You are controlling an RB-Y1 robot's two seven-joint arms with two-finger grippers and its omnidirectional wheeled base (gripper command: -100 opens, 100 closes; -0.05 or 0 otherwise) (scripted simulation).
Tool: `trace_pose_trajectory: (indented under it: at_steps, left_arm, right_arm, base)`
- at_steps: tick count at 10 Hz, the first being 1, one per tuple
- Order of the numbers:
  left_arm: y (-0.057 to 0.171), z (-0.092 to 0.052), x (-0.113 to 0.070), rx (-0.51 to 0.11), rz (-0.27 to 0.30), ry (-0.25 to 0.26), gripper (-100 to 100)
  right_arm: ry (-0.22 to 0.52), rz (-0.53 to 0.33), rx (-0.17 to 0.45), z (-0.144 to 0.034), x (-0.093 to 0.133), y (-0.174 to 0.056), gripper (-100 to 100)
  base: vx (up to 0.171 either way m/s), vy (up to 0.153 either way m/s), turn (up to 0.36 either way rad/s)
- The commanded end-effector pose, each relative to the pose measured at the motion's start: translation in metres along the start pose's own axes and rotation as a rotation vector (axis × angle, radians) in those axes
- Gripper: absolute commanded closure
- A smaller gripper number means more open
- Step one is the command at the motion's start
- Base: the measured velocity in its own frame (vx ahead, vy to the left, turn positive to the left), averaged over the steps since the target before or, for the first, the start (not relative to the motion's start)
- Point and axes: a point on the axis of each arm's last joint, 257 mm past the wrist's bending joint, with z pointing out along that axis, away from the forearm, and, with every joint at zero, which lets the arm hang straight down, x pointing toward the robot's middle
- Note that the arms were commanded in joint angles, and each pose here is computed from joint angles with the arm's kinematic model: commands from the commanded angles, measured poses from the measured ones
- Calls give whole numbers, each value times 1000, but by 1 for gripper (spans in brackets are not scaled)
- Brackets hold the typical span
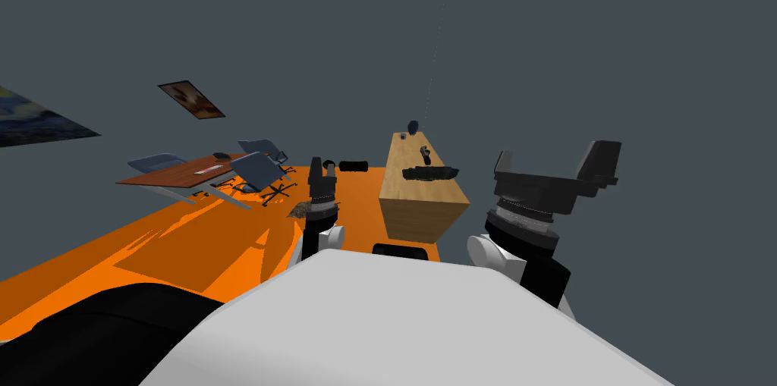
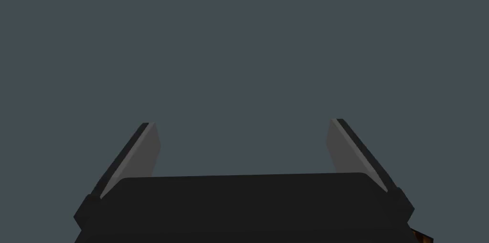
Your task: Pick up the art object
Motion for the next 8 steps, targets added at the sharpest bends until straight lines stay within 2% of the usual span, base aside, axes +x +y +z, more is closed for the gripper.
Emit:
trace_pose_trajectory:
  at_steps: [1, 4, 6, 7, 8]
  left_arm:
    - [0, 0, 0, 0, 0, 0, 0]
    - [0, 0, 0, 0, 0, 0, 0]
    - [0, 0, 0, 0, 0, 0, 0]
    - [0, 0, 0, 0, 0, 0, 0]
    - [0, 0, 0, 0, 0, 0, 0]
  right_arm:
    - [40, -2, 4, -1, 9, -4, -100]
    - [166, -10, 12, -7, 42, -18, -100]
    - [274, -16, 15, -17, 71, -32, -100]
    - [287, -19, 18, -18, 72, -33, -100]
    - [352, -24, 19, -26, 89, -41, -100]
  base:
    - [-23, 8, 38]
    - [-72, 21, 53]
    - [-157, 31, 80]
    - [-123, 16, 19]
    - [-121, 34, 46]
